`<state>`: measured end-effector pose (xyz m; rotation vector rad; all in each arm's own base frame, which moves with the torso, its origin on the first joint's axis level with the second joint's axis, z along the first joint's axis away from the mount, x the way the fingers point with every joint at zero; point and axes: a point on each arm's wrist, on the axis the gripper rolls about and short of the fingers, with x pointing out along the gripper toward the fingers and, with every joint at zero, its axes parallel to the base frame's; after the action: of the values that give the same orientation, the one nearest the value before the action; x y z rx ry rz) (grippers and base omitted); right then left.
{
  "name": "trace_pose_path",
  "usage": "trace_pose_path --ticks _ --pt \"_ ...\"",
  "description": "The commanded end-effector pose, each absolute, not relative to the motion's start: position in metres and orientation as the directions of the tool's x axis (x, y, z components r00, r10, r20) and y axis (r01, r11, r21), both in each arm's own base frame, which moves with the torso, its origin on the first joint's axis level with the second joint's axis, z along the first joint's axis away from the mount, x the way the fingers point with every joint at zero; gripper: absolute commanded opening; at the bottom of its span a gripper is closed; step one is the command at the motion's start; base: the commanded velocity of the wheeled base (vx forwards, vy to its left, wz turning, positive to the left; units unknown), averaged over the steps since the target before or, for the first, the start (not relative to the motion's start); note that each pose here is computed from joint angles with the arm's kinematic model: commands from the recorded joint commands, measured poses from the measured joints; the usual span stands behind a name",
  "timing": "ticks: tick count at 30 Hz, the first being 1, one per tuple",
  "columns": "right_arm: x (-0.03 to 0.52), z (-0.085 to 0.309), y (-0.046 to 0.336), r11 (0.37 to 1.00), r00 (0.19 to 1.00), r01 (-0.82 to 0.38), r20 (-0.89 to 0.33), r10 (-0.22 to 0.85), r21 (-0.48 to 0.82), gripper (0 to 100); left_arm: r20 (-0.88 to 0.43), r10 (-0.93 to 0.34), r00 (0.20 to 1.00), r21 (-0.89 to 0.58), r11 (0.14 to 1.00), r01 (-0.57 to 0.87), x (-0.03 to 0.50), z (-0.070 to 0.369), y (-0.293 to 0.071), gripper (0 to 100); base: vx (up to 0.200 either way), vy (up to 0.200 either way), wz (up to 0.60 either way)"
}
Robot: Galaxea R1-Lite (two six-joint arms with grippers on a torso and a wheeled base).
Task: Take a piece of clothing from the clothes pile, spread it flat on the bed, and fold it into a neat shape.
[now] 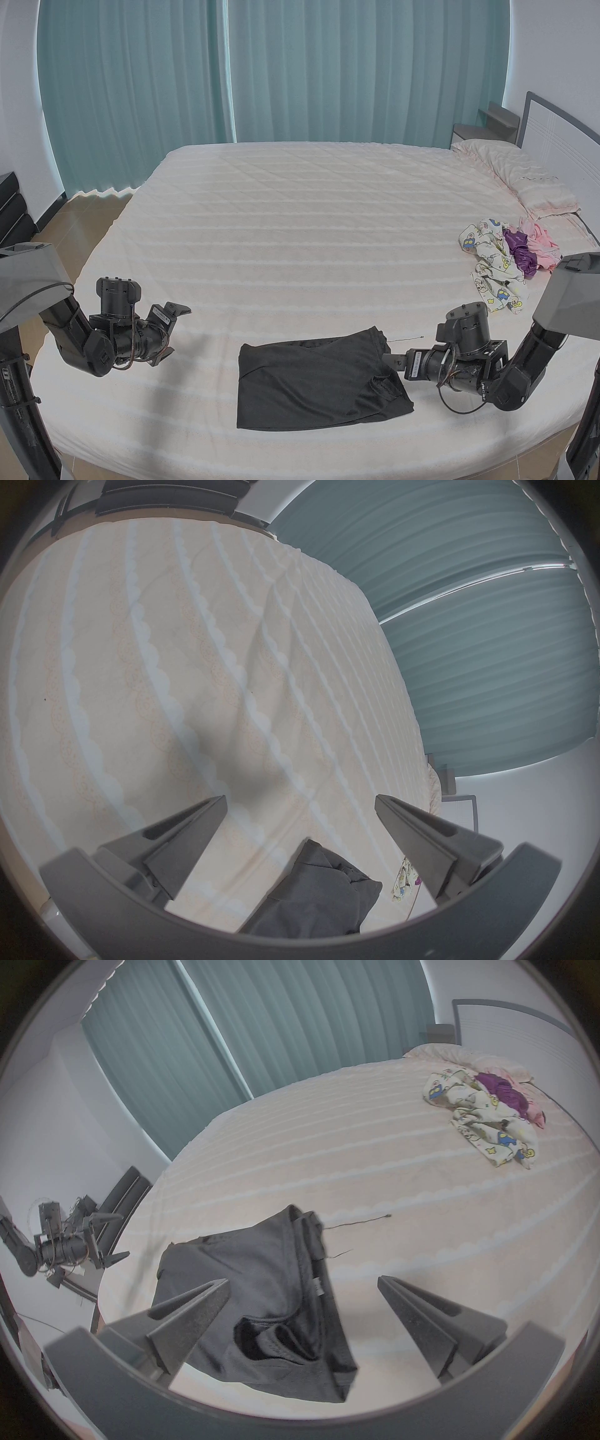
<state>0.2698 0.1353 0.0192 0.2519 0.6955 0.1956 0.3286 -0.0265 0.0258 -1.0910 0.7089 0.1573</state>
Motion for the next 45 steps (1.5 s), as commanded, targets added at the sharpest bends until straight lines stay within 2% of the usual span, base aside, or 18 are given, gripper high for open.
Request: trace_pose_path --ticks 1,8,14,15,17,38,45 --pt "0.269 0.003 0.162 0.949 0.717 -0.149 -0.631 0.298 0.279 100 -0.602 -0.218 0.768 -0.753 0.475 -0.455 0.329 0.023 -0.026 100 0.0 0.0 0.0" --pt "0.266 -0.024 0.18 0.966 0.68 -0.184 -0.686 0.257 0.18 100 -0.602 -0.218 0.768 -0.753 0.475 -0.455 0.33 0.023 -0.027 100 0.0 0.0 0.0" --pt "0.261 -0.025 0.166 0.979 0.661 -0.174 -0.725 0.194 0.103 100 -0.602 -0.218 0.768 -0.753 0.475 -0.455 0.33 0.023 -0.027 100 0.0 0.0 0.0" --pt "0.26 -0.027 0.153 0.986 0.648 -0.152 -0.748 0.147 0.061 100 -0.602 -0.218 0.768 -0.753 0.476 -0.455 0.33 0.023 -0.027 100 0.0 0.0 0.0" --pt "0.256 -0.029 0.146 0.989 0.638 -0.139 -0.759 0.129 0.051 100 -0.602 -0.218 0.768 -0.753 0.476 -0.455 0.33 0.023 -0.027 100 0.0 0.0 0.0" --pt "0.241 -0.025 0.109 0.994 0.687 -0.043 -0.72 0.101 0.099 100 -0.607 -0.218 0.764 -0.75 0.476 -0.459 0.33 0.021 -0.027 100 0.0 0.0 0.0" --pt "0.254 -0.006 0.115 0.957 0.78 -0.086 -0.58 0.237 0.275 100 -0.607 -0.218 0.764 -0.749 0.478 -0.459 0.33 0.021 -0.027 100 0.0 0.0 0.0"
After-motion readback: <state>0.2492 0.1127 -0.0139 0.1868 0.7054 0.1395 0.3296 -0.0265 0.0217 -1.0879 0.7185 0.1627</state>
